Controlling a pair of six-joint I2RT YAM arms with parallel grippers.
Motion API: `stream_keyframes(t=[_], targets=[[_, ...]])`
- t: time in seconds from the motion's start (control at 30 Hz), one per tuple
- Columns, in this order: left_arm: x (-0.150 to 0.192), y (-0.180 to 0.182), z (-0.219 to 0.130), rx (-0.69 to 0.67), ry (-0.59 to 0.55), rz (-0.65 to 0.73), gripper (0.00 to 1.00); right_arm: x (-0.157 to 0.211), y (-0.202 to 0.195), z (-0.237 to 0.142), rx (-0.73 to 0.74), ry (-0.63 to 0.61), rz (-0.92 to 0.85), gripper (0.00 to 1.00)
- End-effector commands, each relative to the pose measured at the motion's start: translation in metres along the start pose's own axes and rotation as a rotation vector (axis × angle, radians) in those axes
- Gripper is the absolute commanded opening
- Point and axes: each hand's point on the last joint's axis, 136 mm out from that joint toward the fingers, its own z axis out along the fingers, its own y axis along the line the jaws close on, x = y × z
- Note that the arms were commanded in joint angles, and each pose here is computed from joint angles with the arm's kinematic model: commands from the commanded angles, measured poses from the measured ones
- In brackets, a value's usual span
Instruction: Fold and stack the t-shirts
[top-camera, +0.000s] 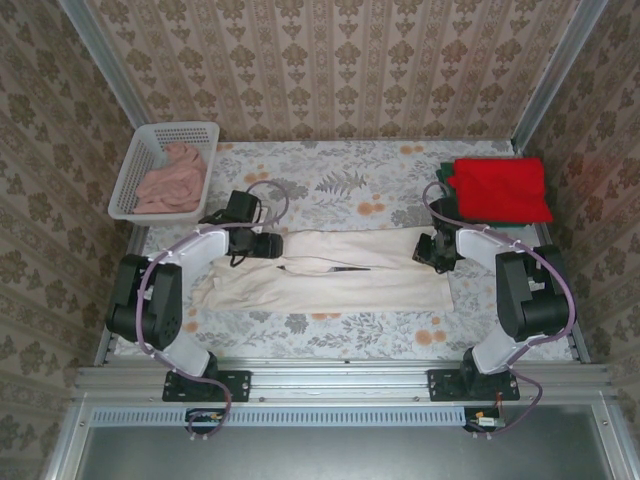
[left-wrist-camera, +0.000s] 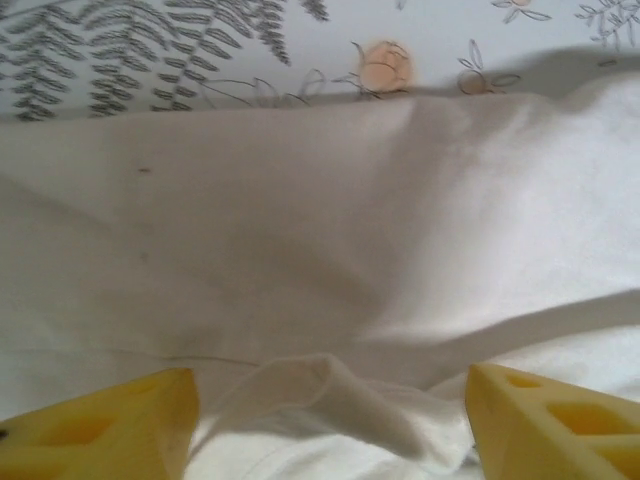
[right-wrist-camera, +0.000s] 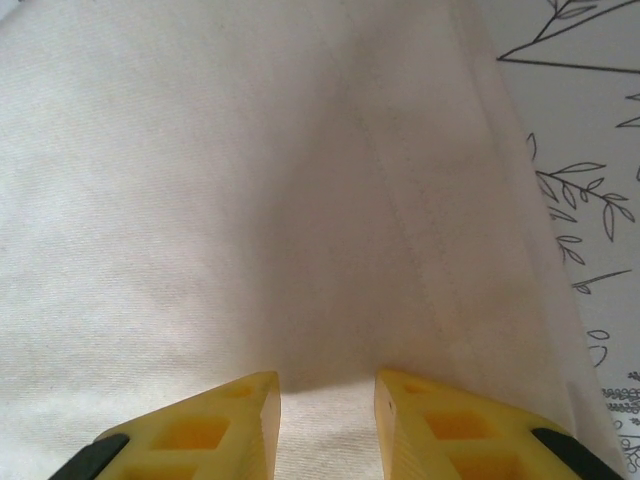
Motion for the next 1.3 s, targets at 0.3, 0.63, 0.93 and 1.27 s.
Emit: stream_keyframes(t=[0.3, 0.63, 0.93, 1.27], targets=[[0.000, -0.013, -0.028, -0.035, -0.020, 0.036, 0.00, 0.001, -0.006, 0.000, 0.005, -0.005, -0.015, 0.32], [0.065, -0.022, -0.047, -0.184, 0.058, -0.126, 0.00, 0.002, -0.007, 0.002, 0.007, -0.003, -0.019, 0.32], [0.093, -0.044, -0.059, -0.100, 0.049, -0.184, 0.29, 0.001, -0.007, -0.002, 0.009, -0.007, -0.036, 0.32], [0.086, 0.020, -0.090, -0.152, -0.087, -0.300, 0.79, 0.003, 0.000, -0.009, -0.037, -0.027, -0.034, 0.33]])
